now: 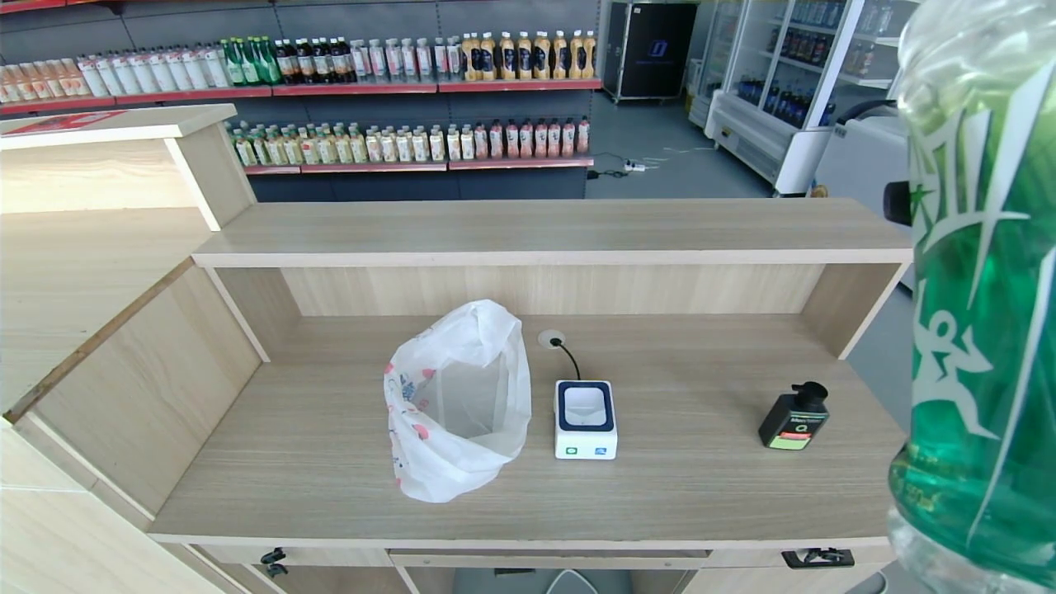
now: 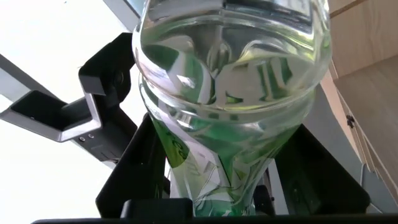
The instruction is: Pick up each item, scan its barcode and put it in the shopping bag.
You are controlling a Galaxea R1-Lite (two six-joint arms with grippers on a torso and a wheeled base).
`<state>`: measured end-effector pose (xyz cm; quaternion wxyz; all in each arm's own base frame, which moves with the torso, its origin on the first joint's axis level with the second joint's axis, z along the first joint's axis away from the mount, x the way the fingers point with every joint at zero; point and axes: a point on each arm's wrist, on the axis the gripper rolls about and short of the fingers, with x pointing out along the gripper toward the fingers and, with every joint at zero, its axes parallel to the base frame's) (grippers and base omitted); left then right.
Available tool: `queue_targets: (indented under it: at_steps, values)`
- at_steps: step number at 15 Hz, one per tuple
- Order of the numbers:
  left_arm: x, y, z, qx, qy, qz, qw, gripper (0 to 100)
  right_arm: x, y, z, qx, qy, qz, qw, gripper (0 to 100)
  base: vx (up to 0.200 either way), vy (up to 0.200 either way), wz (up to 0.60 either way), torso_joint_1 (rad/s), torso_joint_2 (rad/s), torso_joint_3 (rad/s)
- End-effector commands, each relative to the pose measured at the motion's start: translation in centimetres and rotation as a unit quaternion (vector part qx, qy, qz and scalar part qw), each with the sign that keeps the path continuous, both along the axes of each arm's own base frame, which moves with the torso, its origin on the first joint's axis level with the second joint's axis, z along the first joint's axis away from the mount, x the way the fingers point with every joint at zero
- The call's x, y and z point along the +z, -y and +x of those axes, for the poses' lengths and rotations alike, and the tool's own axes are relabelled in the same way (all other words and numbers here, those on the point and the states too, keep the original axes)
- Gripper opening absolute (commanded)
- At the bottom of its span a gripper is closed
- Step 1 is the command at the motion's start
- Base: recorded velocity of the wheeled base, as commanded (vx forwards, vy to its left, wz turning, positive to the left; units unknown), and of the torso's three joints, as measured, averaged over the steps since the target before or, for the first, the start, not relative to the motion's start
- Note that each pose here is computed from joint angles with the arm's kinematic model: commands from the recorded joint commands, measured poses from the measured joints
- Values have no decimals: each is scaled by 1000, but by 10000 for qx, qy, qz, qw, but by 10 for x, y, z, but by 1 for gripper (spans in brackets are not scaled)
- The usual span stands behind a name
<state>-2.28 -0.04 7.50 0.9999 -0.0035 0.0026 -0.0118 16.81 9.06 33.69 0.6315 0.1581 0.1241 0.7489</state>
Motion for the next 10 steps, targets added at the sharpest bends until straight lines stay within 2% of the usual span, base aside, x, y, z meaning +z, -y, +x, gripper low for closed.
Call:
queue_targets:
  at_steps: [1,5,7,10]
  values:
    - [0,0,0,3,-5,-3,10000,100,-2,-1,1,5,-28,-14,10000,0,0,0,0,0,0,0]
    - [0,0,0,3,-5,-3,10000,100,-3,-1,5,-67,13,3,10000,0,0,0,0,0,0,0]
    - [0,0,0,3,-5,-3,10000,100,-9,0,14,-215,208,31,9995,0,0,0,0,0,0,0]
    - [0,0,0,3,-5,-3,10000,100,-36,3,52,-1413,790,35,9868,0,0,0,0,0,0,0]
